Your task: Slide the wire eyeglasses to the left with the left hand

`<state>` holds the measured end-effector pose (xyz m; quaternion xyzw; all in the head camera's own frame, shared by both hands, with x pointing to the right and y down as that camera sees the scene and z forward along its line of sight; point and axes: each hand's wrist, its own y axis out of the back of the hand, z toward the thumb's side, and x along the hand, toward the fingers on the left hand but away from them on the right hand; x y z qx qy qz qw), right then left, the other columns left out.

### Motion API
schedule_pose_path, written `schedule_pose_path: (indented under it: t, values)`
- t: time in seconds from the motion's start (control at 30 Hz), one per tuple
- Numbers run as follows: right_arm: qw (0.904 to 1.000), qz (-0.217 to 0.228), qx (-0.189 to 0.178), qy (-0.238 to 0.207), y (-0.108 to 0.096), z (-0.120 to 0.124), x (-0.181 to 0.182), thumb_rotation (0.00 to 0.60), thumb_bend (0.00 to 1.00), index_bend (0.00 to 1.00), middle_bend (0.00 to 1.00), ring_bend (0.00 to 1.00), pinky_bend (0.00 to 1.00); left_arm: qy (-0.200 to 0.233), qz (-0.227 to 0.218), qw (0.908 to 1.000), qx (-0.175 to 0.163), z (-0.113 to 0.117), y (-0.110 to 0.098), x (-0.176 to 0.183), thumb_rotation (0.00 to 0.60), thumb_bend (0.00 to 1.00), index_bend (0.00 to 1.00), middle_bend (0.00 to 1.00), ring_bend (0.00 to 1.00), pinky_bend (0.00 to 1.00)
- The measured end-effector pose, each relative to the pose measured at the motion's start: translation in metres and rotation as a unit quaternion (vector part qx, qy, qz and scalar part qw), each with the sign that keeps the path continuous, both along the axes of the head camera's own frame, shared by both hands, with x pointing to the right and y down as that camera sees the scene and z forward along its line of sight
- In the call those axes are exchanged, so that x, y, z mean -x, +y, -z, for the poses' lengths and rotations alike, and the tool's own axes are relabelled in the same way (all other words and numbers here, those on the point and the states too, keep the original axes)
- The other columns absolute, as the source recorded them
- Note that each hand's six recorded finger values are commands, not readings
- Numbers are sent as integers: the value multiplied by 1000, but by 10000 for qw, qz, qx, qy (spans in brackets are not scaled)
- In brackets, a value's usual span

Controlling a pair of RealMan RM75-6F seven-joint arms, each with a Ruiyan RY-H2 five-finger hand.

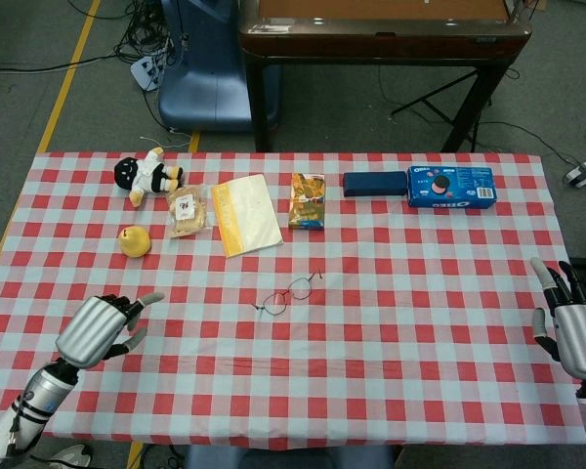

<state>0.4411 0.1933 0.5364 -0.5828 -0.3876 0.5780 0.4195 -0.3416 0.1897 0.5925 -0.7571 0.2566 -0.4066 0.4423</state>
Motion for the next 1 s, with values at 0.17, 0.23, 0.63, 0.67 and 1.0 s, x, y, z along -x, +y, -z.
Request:
schedule_pose_path:
  t: [0.17, 0.23, 0.63, 0.67, 1.0]
  values:
    - [10000, -2, 8, 2, 1, 1, 0, 600, 595, 0, 189, 76, 159, 57, -588, 9980, 227, -12, -3, -31, 600, 401, 309, 915, 829, 884]
    - [10000, -4, 13, 6, 1, 1, 0, 600, 595, 0, 189, 76, 159, 99, -714, 9970, 290, -15, -5, -42, 600, 401, 245, 928, 842, 896]
    - [10000, -68, 6, 57, 4, 4, -5, 600, 595, 0, 189, 76, 159, 489, -954, 9939, 259, -15, -11, -108, 600, 401, 116, 934, 847, 898]
    - [10000, -70, 6, 59, 4, 4, -6, 600, 595, 0, 189, 76, 159, 482, -958, 9939, 272, -16, -11, -112, 600, 401, 105, 933, 847, 898]
    - [9999, -114, 25, 70, 6, 3, -9, 600, 594, 0, 189, 84, 159, -16, -1042, 9940, 332, -36, -4, -151, 600, 401, 42, 934, 853, 898]
